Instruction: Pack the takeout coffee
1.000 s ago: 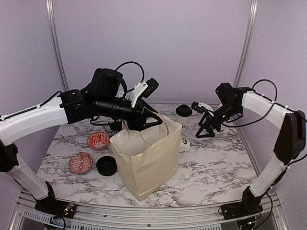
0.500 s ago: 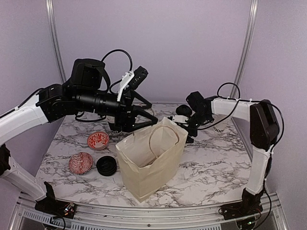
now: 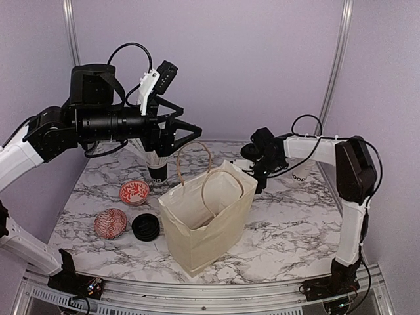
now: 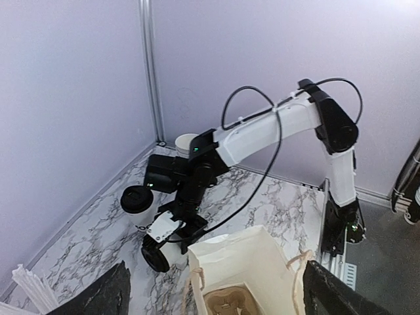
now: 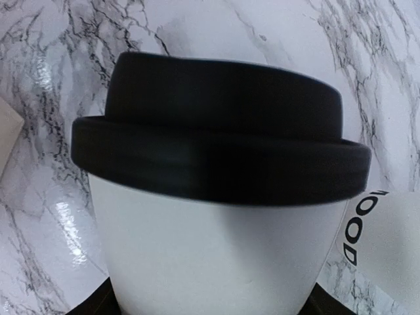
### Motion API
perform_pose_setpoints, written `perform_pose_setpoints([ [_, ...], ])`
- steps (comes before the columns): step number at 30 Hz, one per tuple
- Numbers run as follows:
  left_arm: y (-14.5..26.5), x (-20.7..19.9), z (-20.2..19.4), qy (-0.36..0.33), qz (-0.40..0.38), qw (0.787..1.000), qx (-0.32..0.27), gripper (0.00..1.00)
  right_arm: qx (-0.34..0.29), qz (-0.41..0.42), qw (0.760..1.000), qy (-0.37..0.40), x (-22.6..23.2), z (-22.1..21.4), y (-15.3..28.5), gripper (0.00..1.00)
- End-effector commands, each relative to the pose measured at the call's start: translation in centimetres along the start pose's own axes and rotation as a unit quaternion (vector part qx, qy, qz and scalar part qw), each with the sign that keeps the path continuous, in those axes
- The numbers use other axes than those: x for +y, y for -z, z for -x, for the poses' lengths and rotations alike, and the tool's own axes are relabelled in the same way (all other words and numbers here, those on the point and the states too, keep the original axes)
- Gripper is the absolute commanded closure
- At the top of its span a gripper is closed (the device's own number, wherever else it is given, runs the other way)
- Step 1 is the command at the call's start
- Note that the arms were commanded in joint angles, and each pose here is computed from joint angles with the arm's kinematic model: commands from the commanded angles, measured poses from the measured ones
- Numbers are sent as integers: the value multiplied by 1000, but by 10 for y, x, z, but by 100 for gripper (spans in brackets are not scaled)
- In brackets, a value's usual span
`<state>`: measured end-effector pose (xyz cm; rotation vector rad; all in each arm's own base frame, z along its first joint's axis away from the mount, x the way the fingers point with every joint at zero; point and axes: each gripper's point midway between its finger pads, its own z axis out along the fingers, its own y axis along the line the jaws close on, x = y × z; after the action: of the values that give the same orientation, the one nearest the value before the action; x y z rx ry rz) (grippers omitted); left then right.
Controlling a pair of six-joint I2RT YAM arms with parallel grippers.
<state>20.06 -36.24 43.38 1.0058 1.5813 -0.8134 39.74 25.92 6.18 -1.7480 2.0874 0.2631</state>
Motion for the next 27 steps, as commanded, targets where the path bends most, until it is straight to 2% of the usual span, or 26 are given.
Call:
perform_pose_setpoints([
  [1,2,25,19,-37,75,996,-12,5,-76,-21,997,-11,8,32,72,37],
  [4,-11,28,23,-56,75,996,-8,1,-156,-27,987,-19,11,51,131,37],
  [7,-28,26,28,-62,62,996,-7,1,-258,-40,965,7,22,72,203,35],
  [10,-48,20,37,-48,33,998,-13,1,-304,-40,950,60,45,84,242,33],
  [17,-85,10,43,-25,-24,999,-14,1,-342,21,932,121,91,99,280,34],
  [22,-95,0,42,0,-75,997,-12,1,-337,32,930,142,109,107,285,34],
  [27,-102,3,30,5,-73,997,7,1,-336,36,928,154,117,111,290,33],
])
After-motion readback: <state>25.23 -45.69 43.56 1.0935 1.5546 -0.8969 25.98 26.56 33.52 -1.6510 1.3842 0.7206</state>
